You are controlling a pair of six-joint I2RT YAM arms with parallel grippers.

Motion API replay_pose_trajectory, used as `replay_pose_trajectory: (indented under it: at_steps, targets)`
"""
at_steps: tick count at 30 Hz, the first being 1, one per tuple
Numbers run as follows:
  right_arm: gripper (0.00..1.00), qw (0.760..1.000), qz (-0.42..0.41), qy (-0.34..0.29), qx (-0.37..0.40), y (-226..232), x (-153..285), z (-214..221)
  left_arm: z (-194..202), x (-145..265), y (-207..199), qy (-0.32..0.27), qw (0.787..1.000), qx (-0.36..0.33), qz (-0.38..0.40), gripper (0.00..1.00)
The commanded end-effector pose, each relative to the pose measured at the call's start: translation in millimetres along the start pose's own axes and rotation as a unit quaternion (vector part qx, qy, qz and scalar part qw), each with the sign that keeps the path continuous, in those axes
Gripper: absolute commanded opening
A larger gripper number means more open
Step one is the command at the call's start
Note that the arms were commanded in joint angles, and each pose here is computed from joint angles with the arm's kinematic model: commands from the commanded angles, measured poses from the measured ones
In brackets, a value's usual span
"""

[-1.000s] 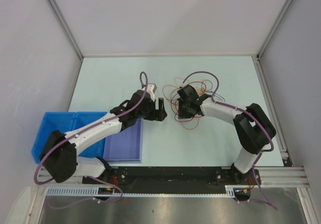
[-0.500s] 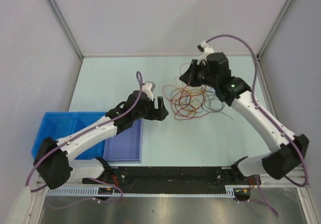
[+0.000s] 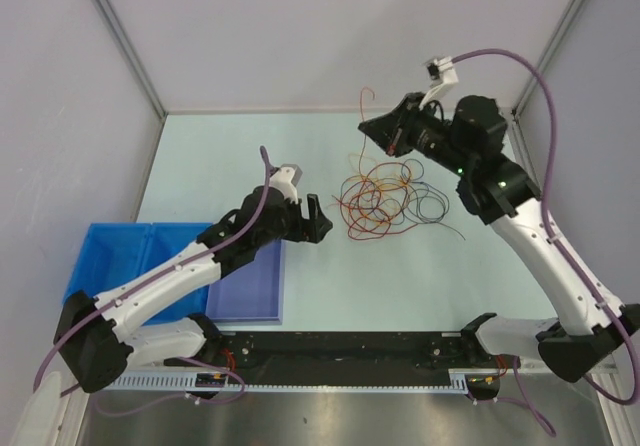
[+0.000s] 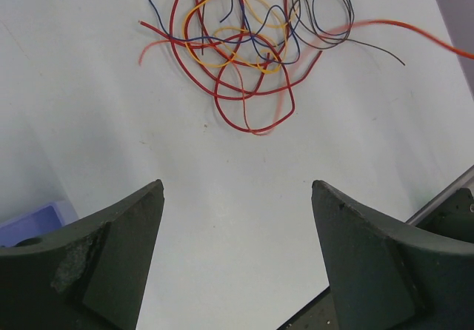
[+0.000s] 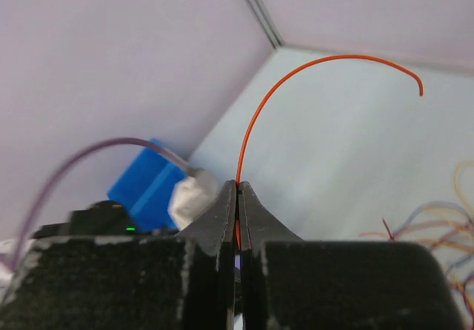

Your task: Untangle the cables

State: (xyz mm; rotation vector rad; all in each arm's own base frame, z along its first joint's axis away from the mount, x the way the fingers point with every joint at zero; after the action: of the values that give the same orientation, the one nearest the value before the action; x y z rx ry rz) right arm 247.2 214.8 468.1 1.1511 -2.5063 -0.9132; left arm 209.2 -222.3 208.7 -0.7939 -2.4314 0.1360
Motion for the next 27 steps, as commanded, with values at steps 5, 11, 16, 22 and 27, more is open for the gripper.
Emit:
replay_pose_trajectory:
  at_steps: [5,11,16,22,27]
  targets:
    - [0.0,0.968,0.194,0.101,-0.122,-104,-23,92,-8,18,-11,-0.064,0.997,-0.012,0.049,0.86]
    - [0.0,0.93,0.293,0.123,-0.183,-142,-29,123,-6,17,-27,-0.079,0.991,-0.045,0.095,0.85]
    - [0.0,0.903,0.333,0.148,-0.225,-160,-34,145,-4,10,-43,-0.078,0.988,-0.063,0.114,0.85]
    - [0.0,0.904,0.316,0.142,-0.248,-152,-37,144,-5,5,-64,-0.109,0.982,-0.085,0.126,0.85]
    - [0.0,0.908,0.305,0.128,-0.258,-143,-32,134,-6,-4,-71,-0.12,0.984,-0.082,0.1,0.82]
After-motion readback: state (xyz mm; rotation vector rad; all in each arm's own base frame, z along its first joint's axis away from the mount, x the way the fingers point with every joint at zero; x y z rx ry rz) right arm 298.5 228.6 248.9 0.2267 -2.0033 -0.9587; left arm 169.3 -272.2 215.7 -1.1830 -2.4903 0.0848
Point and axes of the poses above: each gripper's point midway between its finger pads, its own x axis back along the fingers, its own y axis along the line the jaws close on, z = x × y, the point moved 6 cm from there along x, back along the fingers, and after that the axes turned 11 degrees about -x, right-handed, at the moved point
